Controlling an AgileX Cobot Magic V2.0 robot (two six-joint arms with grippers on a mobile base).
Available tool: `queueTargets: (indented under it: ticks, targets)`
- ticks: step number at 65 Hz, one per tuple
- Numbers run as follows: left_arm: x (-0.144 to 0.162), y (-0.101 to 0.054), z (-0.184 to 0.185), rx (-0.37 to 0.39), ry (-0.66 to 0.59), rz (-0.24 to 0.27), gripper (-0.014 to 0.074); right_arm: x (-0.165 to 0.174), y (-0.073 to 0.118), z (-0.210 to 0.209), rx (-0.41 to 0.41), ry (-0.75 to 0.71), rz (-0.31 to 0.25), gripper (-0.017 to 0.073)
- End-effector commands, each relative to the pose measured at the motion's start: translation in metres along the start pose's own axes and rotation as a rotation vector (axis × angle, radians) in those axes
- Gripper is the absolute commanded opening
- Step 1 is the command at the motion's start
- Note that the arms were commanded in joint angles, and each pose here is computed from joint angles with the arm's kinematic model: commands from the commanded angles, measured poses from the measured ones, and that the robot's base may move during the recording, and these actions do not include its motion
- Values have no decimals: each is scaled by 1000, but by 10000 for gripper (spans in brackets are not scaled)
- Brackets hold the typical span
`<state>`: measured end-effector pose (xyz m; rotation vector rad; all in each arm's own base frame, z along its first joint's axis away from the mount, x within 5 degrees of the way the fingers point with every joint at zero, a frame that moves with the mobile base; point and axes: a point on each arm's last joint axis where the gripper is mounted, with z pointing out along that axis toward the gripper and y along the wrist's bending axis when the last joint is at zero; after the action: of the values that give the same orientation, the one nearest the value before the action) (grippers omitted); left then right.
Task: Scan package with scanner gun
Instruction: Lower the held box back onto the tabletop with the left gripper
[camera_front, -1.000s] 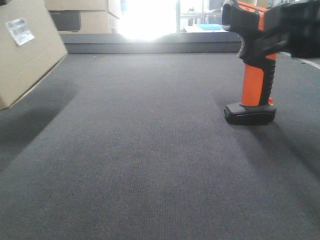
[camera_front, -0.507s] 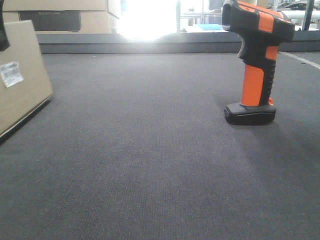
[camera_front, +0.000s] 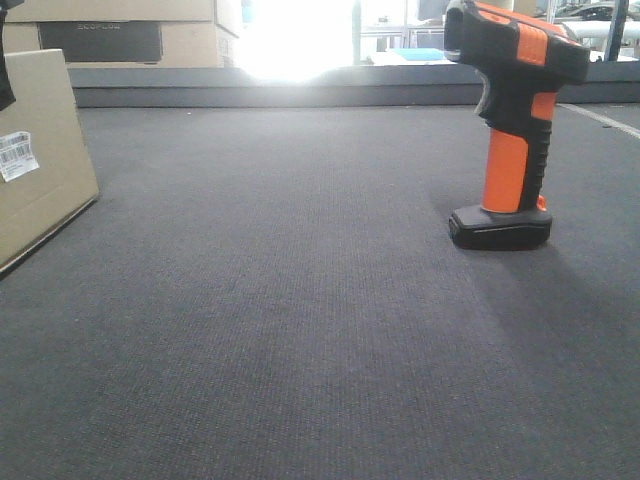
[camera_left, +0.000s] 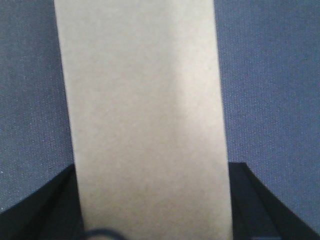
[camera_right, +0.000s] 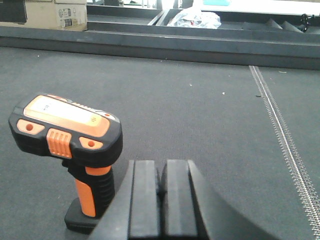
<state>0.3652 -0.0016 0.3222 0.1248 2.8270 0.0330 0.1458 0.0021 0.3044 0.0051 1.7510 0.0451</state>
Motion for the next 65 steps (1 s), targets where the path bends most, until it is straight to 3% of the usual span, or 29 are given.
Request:
queueTargets:
  ticks: [1,13,20,30,45,53,65]
  targets:
    - [-1,-2,-5,0,-21,1,0,0,-1,-1,10,-5,-23,-151]
    - [-1,-2,-5,0,-21,-2,430,-1,-1,-1,10,-8,-23,-151]
    - [-1,-2,-6,0,-23,-2,623,-1,-1,-1,10,-8,-23,-151]
    - [3,-2,-20,-3,-58,-2,585,-1,-1,-1,10,-8,-23,-151]
    - [20,-2,-72,-15,-185,-3,554,5,2,-1,-23,48,-33,-151]
    - [44,-4,-93,-17,-221,-4,391,6,2,-1,-29,60,-43,-151]
    - [86,-7,-105,-27,-357,-4,25,0,3,-12,-28,7,-46,-151]
